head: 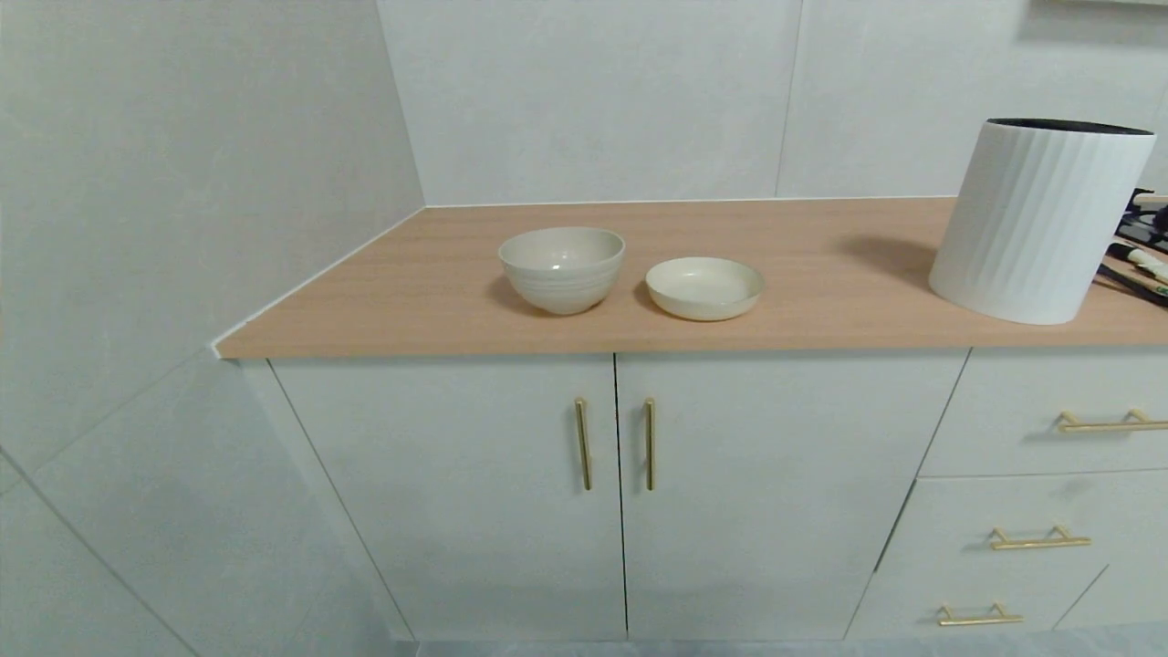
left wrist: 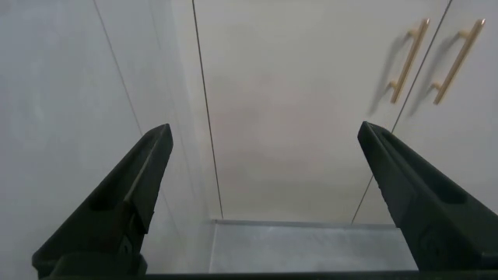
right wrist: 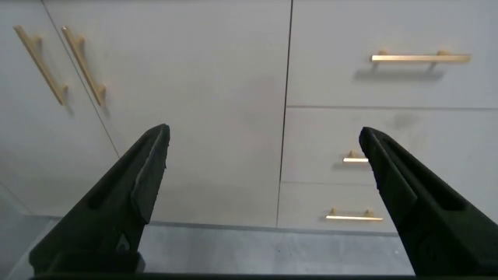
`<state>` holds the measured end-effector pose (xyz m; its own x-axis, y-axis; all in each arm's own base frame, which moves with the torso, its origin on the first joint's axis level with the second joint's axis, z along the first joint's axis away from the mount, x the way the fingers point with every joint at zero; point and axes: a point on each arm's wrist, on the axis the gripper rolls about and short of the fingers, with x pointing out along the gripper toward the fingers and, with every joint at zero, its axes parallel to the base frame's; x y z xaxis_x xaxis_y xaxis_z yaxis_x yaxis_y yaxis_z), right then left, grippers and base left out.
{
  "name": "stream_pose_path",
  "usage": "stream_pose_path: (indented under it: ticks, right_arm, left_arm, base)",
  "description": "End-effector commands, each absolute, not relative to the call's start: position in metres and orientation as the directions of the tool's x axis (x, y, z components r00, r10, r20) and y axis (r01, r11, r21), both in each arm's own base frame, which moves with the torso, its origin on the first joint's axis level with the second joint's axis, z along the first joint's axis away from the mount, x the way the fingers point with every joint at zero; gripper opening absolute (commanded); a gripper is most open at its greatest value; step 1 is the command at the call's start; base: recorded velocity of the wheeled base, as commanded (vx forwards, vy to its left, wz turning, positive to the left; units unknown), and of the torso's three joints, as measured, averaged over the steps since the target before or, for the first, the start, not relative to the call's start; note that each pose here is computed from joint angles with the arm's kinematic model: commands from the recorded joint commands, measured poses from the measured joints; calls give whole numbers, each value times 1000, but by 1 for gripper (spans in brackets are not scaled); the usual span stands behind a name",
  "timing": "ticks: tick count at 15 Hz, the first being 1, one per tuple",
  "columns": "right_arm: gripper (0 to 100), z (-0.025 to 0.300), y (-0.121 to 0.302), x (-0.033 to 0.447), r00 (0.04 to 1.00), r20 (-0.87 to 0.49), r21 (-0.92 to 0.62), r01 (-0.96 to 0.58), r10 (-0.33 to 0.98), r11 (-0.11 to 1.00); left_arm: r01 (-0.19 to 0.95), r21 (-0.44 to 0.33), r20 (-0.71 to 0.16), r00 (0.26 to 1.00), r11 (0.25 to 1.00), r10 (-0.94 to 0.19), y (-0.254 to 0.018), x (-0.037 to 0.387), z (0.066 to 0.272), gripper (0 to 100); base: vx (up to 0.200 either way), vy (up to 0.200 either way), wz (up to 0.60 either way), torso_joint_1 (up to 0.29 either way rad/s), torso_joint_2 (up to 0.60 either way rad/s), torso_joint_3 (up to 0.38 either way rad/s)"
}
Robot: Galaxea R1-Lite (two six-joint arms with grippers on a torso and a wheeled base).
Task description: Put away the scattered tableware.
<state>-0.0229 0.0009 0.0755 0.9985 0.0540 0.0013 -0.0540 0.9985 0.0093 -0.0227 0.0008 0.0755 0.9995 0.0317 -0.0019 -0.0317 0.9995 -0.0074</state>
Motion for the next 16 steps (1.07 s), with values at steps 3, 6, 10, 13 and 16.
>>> stream_pose_path:
  ticks: [3, 6, 10, 13, 16]
  right_arm:
    - [100, 75, 1, -23, 998, 0, 9, -55, 55, 998]
    - [100, 75, 1, -23, 998, 0, 9, -55, 55, 998]
    - [100, 75, 1, -23, 998, 0, 9, -55, 55, 998]
    - [100, 75, 1, -23, 999, 0, 9, -54, 54, 999]
    - [100, 75, 1, -23, 998, -2, 6, -57, 57, 998]
  left_arm:
    - [-32, -8, -2, 999, 999, 32, 1, -23, 76, 100]
    - [-32, -8, 0, 999, 999, 32, 1, -23, 76, 100]
    - [-32, -8, -2, 999, 999, 32, 1, -23, 76, 100]
    - [-32, -8, 0, 999, 999, 32, 1, -23, 76, 100]
    - [-32, -8, -2, 999, 999, 32, 1, -23, 76, 100]
  base:
    - [0, 0, 0, -150, 452, 295]
    - [0, 0, 0, -134, 460, 320]
    - [0, 0, 0, -44, 184, 127]
    - [0, 0, 0, 0, 0, 0]
    - [0, 0, 0, 0, 0, 0]
